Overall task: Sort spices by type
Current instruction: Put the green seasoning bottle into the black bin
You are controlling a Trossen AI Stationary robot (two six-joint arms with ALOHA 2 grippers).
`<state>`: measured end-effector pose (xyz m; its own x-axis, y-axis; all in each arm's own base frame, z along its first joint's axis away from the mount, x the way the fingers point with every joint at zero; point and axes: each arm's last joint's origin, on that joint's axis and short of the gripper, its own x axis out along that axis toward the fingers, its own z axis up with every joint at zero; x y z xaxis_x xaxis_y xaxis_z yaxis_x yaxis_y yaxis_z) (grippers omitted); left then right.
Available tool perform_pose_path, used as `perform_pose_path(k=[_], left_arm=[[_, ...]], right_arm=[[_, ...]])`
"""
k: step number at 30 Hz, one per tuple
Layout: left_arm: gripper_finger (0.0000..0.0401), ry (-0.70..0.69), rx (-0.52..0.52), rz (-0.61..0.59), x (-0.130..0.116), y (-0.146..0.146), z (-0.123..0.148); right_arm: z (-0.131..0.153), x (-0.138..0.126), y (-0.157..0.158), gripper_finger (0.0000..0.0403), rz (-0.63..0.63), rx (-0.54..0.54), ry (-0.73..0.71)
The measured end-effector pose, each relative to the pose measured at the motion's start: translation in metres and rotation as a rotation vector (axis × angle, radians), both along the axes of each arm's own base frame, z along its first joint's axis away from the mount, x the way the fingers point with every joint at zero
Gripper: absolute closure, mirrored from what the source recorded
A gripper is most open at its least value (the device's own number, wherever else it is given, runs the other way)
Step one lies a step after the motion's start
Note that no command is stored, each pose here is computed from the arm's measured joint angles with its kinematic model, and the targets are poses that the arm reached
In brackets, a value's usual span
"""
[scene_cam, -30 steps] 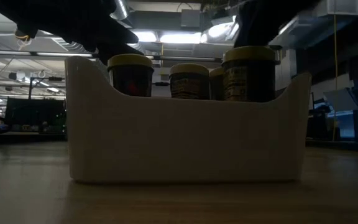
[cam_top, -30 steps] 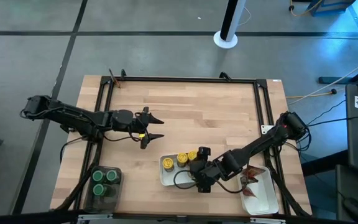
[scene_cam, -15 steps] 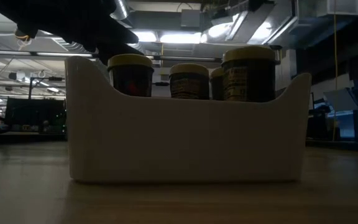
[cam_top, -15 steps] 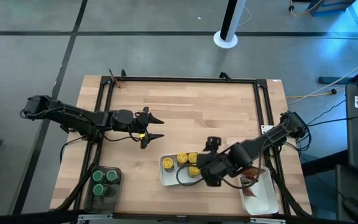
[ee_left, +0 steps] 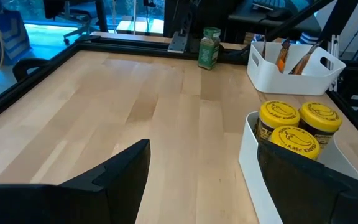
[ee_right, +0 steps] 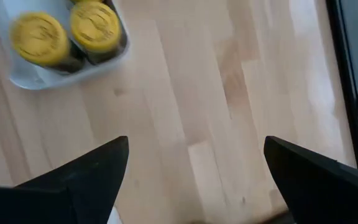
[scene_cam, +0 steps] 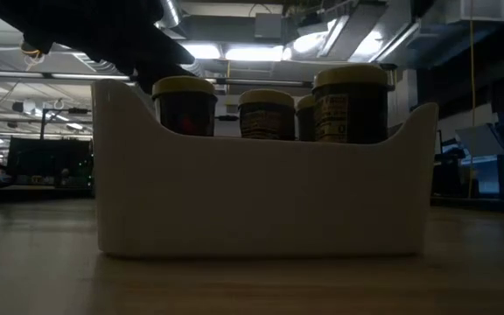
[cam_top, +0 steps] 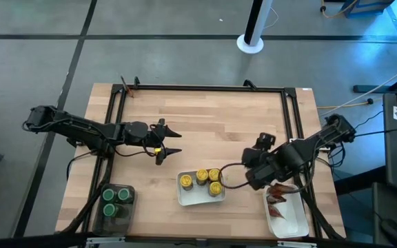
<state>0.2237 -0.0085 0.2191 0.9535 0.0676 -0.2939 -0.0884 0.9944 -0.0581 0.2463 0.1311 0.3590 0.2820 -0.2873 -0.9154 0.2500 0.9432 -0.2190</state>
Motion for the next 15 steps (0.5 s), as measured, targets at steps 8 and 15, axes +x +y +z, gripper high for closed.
perform_pose_path(k=[8, 15], left_arm=[[0.0121, 0.003, 0.000, 0.000, 0.000, 0.000, 0.000], [0.0121, 0.004, 0.000, 0.000, 0.000, 0.000, 0.000]], right_arm=[[-0.014, -0.041, -0.022, 0.0031, -0.019, 0.042, 0.067], [-0.034, -0.083, -0.045, 0.0031, -0.070, 0.088, 0.115]])
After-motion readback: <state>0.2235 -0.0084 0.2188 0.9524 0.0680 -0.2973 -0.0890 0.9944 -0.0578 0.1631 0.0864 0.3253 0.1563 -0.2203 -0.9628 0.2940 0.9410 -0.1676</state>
